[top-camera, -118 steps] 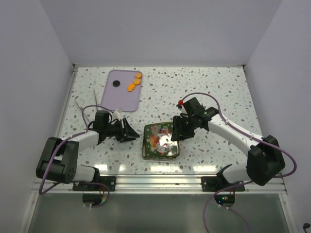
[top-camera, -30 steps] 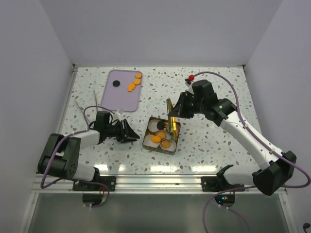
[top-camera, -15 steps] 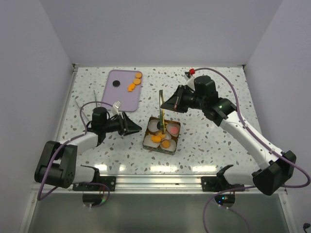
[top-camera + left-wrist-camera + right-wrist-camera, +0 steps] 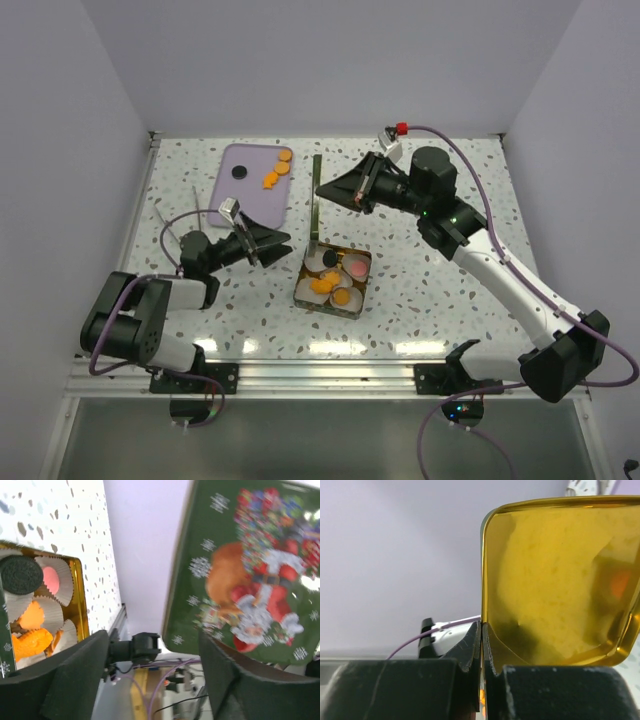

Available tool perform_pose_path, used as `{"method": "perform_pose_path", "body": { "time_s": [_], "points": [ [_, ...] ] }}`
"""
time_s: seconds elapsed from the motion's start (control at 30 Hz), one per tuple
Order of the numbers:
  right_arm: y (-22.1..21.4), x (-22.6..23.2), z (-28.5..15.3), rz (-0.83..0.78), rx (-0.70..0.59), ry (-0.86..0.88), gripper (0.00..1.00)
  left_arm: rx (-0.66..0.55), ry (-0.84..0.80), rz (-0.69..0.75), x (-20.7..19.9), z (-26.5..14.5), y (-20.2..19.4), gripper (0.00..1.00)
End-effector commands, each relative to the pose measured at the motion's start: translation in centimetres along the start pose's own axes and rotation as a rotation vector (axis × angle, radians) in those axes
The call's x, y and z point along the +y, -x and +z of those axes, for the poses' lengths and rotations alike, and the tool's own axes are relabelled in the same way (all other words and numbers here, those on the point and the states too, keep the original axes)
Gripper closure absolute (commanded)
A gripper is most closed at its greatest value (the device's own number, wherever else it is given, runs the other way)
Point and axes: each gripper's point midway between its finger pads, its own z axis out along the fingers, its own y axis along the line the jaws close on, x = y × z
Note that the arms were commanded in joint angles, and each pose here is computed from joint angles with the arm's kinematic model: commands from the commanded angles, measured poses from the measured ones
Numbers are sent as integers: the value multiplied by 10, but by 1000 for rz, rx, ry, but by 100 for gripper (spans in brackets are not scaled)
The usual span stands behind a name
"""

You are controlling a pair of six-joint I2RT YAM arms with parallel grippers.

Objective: Pack the cookies

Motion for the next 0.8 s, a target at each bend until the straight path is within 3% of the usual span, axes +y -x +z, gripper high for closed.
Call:
{"method": "perform_pose_path", "body": {
  "time_s": [0.0,0.17,0.4,0.77],
  "points": [
    [5,47,-11,1,-18,168,100,-39,-282,157,-64,-10,0,19],
    [5,52,-9,31,-8,204,100,-56,-280,149,-60,-5,8,16],
    [6,46,-2,49,-1,209,100,-71,-407,165,-90,0,17,15],
    [12,42,16,94,12,248,100,-118,-473,180,-112,5,30,14]
  ]
}}
